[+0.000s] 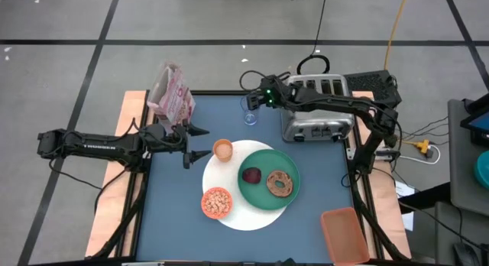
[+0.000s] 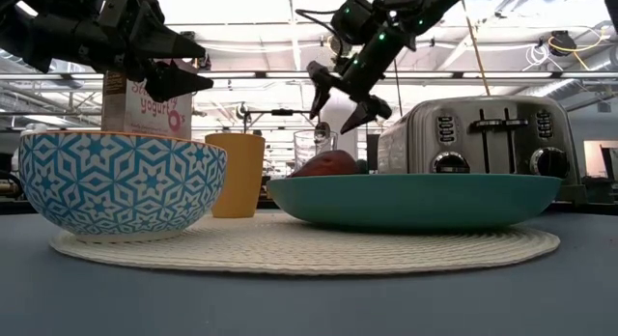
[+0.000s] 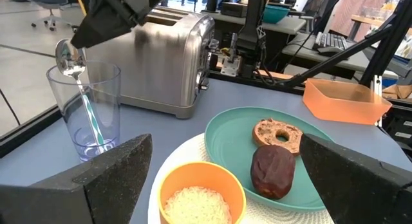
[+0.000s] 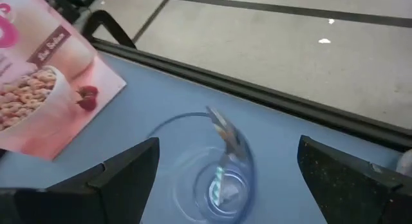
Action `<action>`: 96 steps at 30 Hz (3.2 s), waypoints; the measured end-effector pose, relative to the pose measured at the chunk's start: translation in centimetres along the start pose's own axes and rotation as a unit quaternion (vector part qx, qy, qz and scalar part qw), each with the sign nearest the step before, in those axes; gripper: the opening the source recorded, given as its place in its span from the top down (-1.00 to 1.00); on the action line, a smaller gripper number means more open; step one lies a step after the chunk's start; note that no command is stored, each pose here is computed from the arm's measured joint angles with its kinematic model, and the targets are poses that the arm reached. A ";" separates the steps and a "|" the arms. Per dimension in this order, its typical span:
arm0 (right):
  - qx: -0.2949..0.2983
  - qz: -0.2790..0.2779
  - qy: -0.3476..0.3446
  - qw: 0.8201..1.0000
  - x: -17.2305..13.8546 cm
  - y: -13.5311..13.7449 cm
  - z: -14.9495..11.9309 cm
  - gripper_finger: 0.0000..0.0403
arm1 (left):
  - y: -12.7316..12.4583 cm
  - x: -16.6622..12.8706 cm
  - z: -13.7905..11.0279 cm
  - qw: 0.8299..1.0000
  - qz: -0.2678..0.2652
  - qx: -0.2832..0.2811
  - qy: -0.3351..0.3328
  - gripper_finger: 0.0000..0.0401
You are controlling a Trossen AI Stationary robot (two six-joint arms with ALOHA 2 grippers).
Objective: Arrange a breakfast setting
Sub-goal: Put the spoon from the transparent cup to the left side of the white table mat
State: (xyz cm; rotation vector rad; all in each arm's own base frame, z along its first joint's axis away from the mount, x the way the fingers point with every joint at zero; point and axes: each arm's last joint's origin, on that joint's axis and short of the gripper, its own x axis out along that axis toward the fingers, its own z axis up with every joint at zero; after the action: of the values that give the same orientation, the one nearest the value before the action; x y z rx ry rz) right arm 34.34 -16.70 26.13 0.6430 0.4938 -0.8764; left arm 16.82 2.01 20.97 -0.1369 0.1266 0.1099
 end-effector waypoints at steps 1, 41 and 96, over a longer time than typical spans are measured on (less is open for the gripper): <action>0.000 0.002 0.000 1.000 0.4 0.1 -0.1 -0.77 | 0.0 0.0 0.0 1.000 0.000 0.000 0.000 -0.98; -0.007 0.009 -0.013 1.000 2.5 0.4 -0.7 0.25 | 0.0 0.0 -0.1 1.000 0.001 0.000 0.004 -0.98; -0.016 0.044 -0.059 0.997 -1.7 0.7 1.7 0.93 | -0.1 0.0 0.6 0.999 -0.005 -0.010 -0.033 -0.98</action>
State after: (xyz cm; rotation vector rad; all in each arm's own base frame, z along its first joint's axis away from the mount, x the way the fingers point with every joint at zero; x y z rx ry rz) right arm 34.19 -16.60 28.64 0.5749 0.3693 -0.8165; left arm 16.88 2.02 21.61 -0.1532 0.0594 0.1064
